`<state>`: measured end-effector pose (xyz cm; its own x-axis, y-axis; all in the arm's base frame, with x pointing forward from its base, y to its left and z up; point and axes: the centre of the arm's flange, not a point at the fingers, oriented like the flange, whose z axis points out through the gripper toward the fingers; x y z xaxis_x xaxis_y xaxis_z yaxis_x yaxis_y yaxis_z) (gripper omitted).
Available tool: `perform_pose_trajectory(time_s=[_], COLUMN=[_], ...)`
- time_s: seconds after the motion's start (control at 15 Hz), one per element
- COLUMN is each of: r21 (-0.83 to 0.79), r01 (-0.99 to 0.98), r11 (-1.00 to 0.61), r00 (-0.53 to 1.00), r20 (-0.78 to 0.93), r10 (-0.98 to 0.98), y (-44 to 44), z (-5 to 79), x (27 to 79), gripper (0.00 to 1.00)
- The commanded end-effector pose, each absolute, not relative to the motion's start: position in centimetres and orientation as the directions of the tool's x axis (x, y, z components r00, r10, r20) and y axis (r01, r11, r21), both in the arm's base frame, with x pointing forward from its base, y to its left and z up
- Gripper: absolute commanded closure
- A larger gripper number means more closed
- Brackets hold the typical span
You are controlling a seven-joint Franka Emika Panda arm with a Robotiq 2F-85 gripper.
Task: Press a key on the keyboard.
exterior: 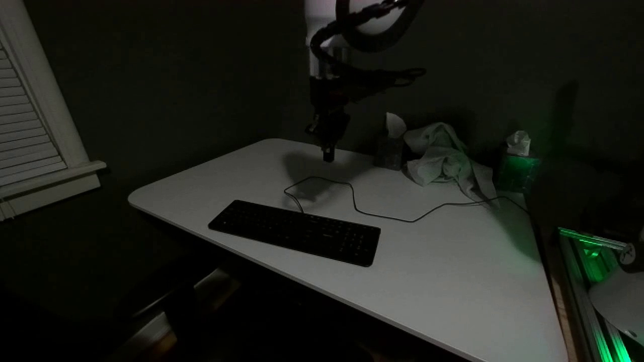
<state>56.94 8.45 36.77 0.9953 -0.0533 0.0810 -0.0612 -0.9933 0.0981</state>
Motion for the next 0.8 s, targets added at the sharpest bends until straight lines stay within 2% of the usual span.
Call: perform_pose_trajectory(time_s=[0.0, 0.07, 0.73], r21=[0.12, 0.106, 0.13], r01=[-0.037, -0.049, -0.046], r11=[-0.992, -0.993, -0.99], r00=[0.999, 0.997, 0.999], r20=[0.043, 0.059, 0.009], r10=[-0.032, -0.043, -0.045], y=[9.3, 8.9, 9.0], z=[34.1, 35.1, 32.1], x=[59.1, 57.6, 60.4], gripper=[1.0, 0.99, 1.0])
